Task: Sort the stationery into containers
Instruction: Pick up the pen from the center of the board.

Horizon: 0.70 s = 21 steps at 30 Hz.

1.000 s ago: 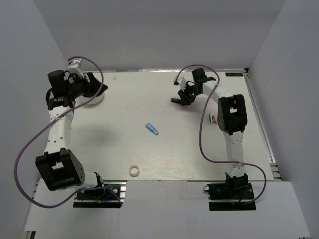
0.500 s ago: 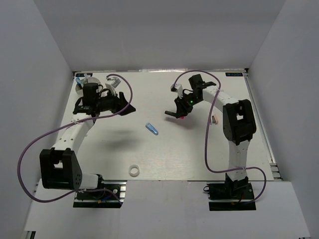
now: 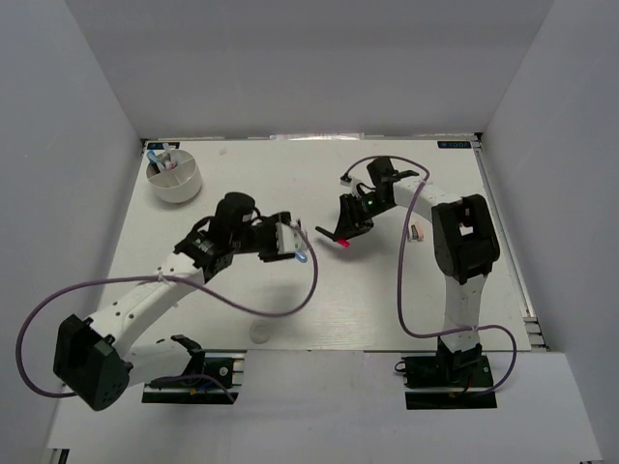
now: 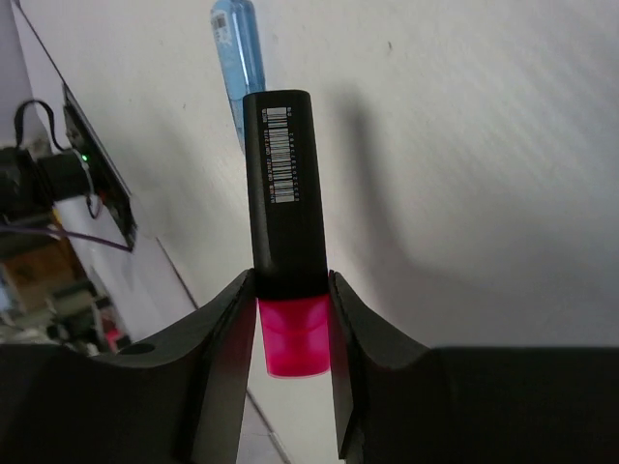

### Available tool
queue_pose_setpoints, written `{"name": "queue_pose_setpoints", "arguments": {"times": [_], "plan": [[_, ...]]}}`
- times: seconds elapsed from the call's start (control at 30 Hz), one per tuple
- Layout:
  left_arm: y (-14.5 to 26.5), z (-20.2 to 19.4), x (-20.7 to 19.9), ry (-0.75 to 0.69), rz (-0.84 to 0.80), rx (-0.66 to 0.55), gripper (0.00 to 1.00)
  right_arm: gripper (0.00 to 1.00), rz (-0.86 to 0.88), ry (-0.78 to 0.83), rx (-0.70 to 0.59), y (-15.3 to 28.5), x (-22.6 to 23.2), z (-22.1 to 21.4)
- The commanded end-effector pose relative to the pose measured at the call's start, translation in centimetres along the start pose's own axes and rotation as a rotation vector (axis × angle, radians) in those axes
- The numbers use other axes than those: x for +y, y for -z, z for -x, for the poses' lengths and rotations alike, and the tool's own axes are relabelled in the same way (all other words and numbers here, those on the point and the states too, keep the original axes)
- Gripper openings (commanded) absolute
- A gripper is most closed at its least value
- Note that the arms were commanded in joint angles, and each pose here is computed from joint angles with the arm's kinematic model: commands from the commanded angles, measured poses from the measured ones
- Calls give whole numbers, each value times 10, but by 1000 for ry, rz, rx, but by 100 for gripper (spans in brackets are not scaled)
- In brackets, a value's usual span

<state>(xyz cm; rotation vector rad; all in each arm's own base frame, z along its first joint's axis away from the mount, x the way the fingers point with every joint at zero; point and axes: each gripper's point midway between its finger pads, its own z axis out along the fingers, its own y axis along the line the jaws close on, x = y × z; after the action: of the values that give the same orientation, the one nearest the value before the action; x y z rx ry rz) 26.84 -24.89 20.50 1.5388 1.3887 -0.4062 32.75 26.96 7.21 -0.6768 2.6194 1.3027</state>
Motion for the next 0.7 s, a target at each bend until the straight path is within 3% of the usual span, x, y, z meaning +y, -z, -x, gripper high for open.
{"name": "queue_pose_setpoints", "arguments": {"times": [0.0, 0.17, 0.4, 0.67], "plan": [[2, -1, -4, -427, 33, 38, 60, 0, -44, -103, -67, 15, 26, 8], [-16, 16, -41, -634, -78, -34, 62, 0, -155, -161, -83, 22, 34, -8], [-51, 43, -76, -697, -173, -117, 62, 0, -240, -188, -122, 28, 50, -9], [-68, 43, -88, -744, -147, -115, 60, 0, -359, -243, -173, 32, 63, -8]]}}
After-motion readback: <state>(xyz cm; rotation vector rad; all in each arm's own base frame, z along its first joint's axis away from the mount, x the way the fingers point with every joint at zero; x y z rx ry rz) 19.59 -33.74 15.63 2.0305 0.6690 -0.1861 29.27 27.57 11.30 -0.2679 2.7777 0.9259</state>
